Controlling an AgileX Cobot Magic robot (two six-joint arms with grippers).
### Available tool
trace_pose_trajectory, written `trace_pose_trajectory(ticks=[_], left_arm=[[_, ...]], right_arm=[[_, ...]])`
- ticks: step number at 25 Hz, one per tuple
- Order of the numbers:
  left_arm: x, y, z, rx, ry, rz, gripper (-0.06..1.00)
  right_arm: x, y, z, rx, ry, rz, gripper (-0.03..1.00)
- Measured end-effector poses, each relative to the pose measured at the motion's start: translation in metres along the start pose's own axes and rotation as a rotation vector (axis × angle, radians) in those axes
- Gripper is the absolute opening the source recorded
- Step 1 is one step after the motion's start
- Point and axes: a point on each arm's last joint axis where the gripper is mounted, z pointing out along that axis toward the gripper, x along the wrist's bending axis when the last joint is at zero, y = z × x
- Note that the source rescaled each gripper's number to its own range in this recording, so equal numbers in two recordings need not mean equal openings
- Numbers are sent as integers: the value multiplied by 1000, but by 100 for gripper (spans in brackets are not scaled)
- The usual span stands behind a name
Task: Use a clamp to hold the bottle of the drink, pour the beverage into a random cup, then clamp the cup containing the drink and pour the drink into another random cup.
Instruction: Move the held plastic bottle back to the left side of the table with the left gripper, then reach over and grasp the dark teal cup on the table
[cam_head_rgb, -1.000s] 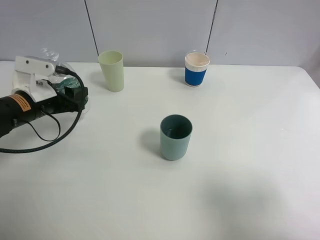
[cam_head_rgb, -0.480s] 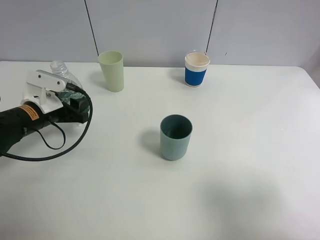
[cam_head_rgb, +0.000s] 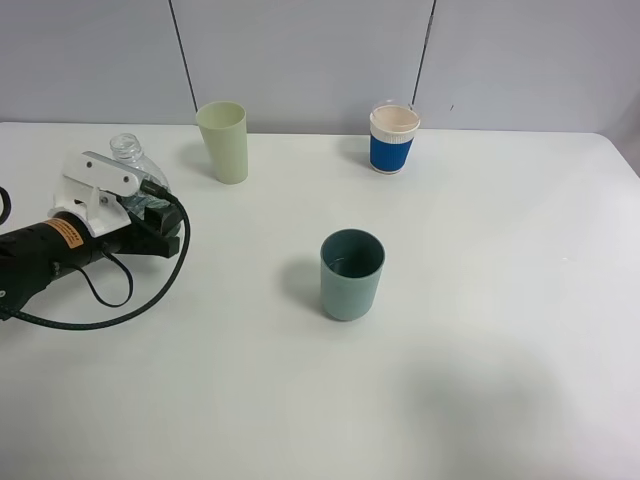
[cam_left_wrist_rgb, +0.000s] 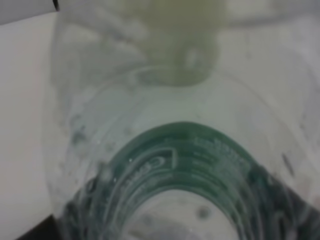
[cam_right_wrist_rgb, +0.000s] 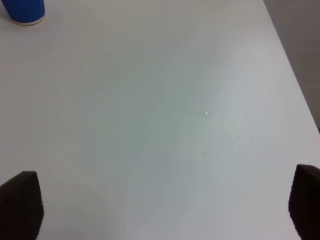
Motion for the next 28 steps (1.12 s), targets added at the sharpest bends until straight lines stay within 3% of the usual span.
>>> trace_pose_trajectory(ticks=[13, 15, 18, 20, 22, 28], left_arm=[[2, -2, 0, 20, 21, -2, 0], [2, -2, 0, 20, 21, -2, 16], [2, -2, 0, 17, 21, -2, 58], [2, -1, 0, 10, 21, -2, 75], [2, 0, 0, 5, 19, -1, 82], [-1, -3, -4, 8, 1, 4, 85]], right_arm=[[0, 0, 0, 0, 0, 0, 100], [0, 0, 0, 0, 0, 0, 100], [0, 0, 0, 0, 0, 0, 100], [0, 0, 0, 0, 0, 0, 100], [0, 0, 0, 0, 0, 0, 100], [0, 0, 0, 0, 0, 0, 100]])
